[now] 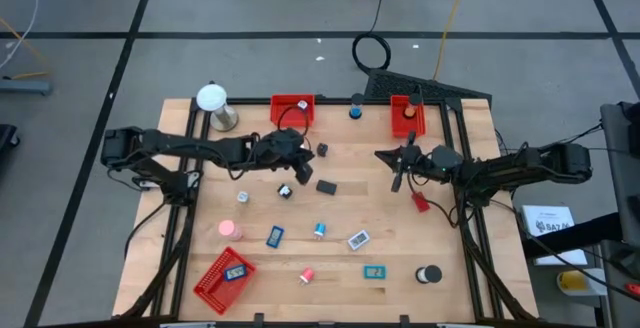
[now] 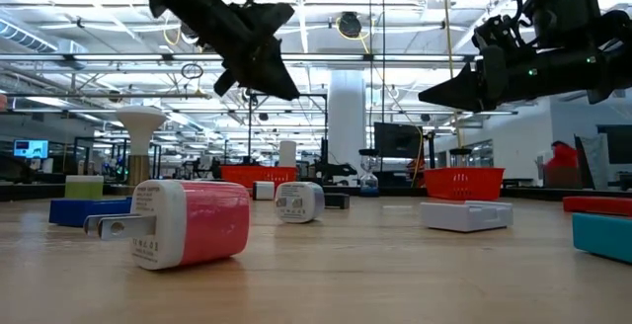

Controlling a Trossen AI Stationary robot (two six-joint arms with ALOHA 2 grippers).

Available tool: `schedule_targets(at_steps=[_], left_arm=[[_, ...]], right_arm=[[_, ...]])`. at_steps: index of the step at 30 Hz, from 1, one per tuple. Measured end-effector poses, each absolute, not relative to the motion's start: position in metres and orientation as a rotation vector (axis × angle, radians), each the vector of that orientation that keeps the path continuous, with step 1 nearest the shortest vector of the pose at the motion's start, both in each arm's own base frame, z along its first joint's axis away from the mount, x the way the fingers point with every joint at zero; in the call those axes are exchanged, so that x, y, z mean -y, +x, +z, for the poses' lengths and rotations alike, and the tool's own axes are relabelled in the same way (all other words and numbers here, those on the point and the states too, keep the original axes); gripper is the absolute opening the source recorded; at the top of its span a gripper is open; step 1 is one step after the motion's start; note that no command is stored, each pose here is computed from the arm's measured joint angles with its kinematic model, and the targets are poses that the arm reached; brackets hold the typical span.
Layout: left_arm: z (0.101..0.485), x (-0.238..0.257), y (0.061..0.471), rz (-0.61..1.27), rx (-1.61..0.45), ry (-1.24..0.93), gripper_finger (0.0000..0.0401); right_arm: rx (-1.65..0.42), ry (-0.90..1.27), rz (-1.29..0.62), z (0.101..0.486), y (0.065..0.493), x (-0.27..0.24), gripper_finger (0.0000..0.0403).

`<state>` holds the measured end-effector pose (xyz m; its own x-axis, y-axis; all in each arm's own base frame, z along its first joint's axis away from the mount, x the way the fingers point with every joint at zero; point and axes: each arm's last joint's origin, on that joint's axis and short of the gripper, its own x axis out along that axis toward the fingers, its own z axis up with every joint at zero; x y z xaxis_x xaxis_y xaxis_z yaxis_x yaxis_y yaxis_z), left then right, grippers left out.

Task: Pick & Place Office items
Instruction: Put the right black charger adapter into the top left red basket

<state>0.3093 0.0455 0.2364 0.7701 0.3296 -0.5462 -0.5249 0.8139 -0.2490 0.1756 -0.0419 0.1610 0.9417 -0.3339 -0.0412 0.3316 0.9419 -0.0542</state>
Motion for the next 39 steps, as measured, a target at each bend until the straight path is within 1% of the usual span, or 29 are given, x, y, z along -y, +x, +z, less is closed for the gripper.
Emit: schedule_targets(at_steps=[3, 5, 7, 11, 16, 22, 27, 32, 39], left_arm=[[0.237, -0.049, 0.314, 0.499, -0.523, -0.430, 0.0060], [0.233, -0.049, 0.318, 0.511, -0.571, -0.443, 0.0076], [0.233, -0.053, 0.328, 0.518, -0.584, -0.455, 0.0099], [0.224, -0.066, 0.347, 0.575, -0.680, -0.479, 0.0156], [0.219, -0.089, 0.370, 0.582, -0.789, -0.538, 0.0222], [0.205, -0.109, 0.390, 0.626, -0.842, -0.542, 0.0274], [0.190, -0.119, 0.394, 0.674, -0.871, -0.543, 0.0293], [0.183, -0.123, 0.394, 0.714, -0.878, -0.548, 0.0294], [0.176, -0.123, 0.398, 0.690, -0.893, -0.520, 0.0294]], right_arm=[[-0.051, -0.047, -0.339, 0.161, 0.176, 0.042, 0.0001], [-0.052, -0.047, -0.339, 0.161, 0.176, 0.042, 0.0001], [-0.060, -0.047, -0.340, 0.160, 0.176, 0.042, 0.0001], [-0.065, -0.047, -0.340, 0.160, 0.175, 0.042, 0.0001], [-0.073, -0.050, -0.340, 0.159, 0.175, 0.042, 0.0001], [-0.081, -0.055, -0.341, 0.158, 0.175, 0.042, 0.0001], [-0.084, -0.061, -0.340, 0.158, 0.175, 0.042, 0.0001], [-0.084, -0.063, -0.340, 0.158, 0.175, 0.042, 0.0001], [-0.085, -0.064, -0.341, 0.158, 0.175, 0.042, 0.0001]])
